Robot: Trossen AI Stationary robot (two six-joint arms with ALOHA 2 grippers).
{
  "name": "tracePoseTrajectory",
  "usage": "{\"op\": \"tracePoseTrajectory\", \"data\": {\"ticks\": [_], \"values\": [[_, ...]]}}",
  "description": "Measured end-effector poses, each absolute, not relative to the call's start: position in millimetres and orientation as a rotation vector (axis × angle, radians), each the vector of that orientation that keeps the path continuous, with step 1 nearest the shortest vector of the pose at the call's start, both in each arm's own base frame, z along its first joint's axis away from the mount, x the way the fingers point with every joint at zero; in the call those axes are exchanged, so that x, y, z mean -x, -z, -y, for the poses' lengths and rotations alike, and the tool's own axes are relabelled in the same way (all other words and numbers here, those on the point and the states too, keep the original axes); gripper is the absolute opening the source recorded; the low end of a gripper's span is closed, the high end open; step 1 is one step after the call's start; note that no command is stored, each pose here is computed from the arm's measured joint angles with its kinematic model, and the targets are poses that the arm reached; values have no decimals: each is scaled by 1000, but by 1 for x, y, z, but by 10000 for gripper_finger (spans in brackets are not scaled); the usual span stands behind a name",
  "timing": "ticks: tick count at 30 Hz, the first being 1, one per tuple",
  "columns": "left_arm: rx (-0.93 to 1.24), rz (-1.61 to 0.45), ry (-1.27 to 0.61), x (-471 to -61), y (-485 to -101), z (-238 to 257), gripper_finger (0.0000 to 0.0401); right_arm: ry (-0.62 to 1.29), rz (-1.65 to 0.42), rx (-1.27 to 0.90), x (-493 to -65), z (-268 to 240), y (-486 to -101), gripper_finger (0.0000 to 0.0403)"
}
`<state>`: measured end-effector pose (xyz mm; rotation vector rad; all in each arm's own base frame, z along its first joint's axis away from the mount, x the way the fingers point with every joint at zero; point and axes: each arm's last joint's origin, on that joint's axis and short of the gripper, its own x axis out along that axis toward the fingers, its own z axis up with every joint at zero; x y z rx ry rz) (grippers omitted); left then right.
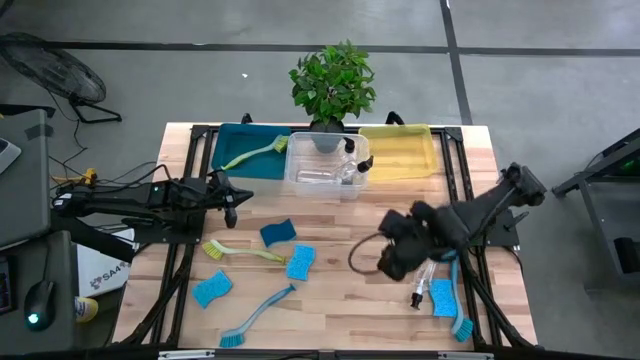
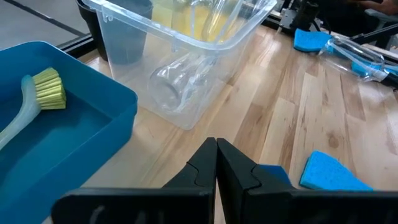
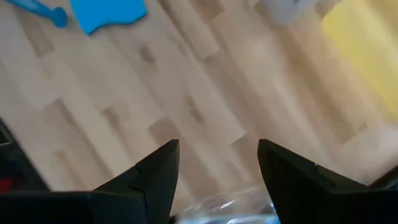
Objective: Pick & Place Kitchen Sink Supplies
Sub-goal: Put the transparent soap dispenser into the transparent bin
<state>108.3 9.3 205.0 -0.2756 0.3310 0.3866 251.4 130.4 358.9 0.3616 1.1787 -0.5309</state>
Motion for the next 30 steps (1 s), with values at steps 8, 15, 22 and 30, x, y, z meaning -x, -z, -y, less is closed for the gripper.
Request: {"op": "tracePoseTrajectory", "data": {"ticks": [8,15,22,30], "values": [[264,-359,-416,-107,-202,-10,1,686,-1228,-622,-238,-191,-333,211],[226,-352,-433,-107,-203,-11,1,902,-1367,-830,-227,-234,-303,211],[199,-353,-438,-107,-203,-11,1,1045,-1451,-929,-232,-259,-274,211],[169,-365,-433,-107,-203,-11,1,1188,-1468,-958,-245,-267,-246,211]]}}
